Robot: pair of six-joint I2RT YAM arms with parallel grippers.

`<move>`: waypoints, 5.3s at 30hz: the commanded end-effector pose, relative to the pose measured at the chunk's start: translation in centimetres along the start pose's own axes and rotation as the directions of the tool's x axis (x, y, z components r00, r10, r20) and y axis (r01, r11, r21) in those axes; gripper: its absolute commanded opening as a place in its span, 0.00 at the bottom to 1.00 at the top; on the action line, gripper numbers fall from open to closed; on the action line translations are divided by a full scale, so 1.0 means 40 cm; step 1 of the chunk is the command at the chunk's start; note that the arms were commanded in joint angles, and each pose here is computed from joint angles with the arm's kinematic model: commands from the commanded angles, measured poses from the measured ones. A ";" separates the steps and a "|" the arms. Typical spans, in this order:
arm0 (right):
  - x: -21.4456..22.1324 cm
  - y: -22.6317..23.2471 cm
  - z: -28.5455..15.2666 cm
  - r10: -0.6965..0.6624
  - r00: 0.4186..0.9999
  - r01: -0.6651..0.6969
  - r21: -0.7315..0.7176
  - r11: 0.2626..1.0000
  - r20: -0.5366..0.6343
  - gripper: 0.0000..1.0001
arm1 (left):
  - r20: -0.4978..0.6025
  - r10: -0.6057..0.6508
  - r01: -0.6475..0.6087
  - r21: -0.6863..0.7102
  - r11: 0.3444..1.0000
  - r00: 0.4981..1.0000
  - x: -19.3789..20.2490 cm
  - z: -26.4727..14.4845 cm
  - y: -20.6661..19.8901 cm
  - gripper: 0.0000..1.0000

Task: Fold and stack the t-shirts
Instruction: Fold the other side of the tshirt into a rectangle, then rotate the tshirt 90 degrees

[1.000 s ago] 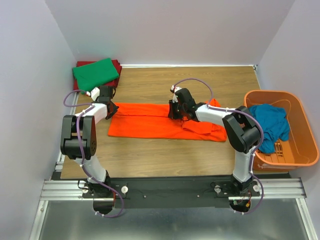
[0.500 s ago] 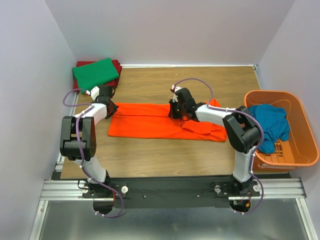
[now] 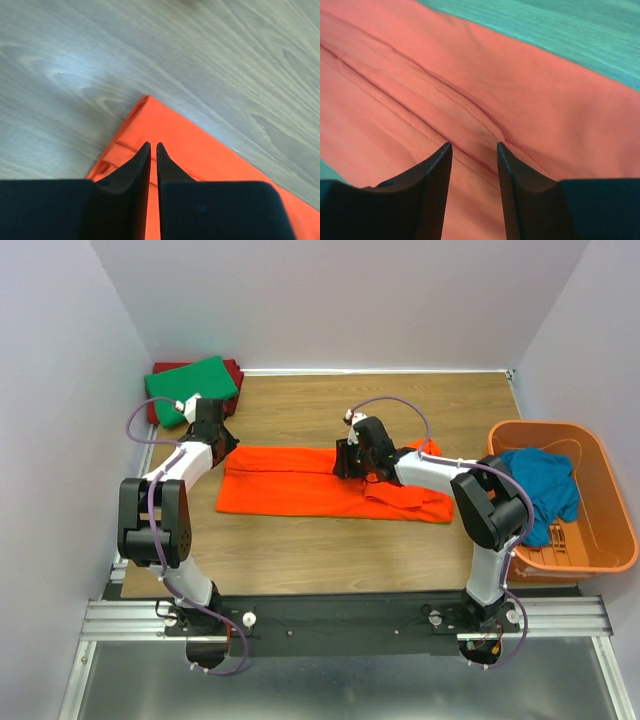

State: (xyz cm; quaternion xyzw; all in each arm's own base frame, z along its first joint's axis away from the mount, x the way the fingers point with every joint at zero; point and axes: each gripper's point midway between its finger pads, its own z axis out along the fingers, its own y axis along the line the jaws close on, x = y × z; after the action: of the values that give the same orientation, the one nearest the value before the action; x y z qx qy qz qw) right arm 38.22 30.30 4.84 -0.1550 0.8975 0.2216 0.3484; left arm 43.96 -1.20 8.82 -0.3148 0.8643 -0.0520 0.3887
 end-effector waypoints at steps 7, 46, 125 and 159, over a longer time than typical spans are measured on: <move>-0.047 -0.008 0.064 -0.064 0.997 0.063 0.036 0.997 0.042 0.49 | -0.007 0.087 -0.085 0.105 0.991 0.996 0.016 -0.015 -0.090 0.20; 0.069 0.043 0.028 -0.067 0.997 0.064 -0.099 0.993 -0.027 0.23 | -0.061 0.167 -0.155 0.163 0.974 0.984 0.065 0.020 -0.190 0.21; 0.093 0.010 0.021 0.100 0.993 -0.104 -0.076 0.992 -0.057 0.23 | -0.017 -0.173 0.172 -0.058 0.983 0.985 0.166 0.010 0.134 0.14; 0.176 -0.368 -0.283 0.629 0.701 -0.690 0.543 0.478 0.336 1.00 | -0.028 0.397 -0.379 0.249 0.891 0.917 0.416 -0.137 -0.202 0.17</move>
State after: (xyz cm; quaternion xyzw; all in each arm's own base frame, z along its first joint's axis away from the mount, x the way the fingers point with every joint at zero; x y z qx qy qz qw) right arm 32.67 12.67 4.91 0.3096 0.8951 0.0743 0.3122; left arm 35.83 -18.77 6.81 -0.0814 0.9074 -0.1177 0.3953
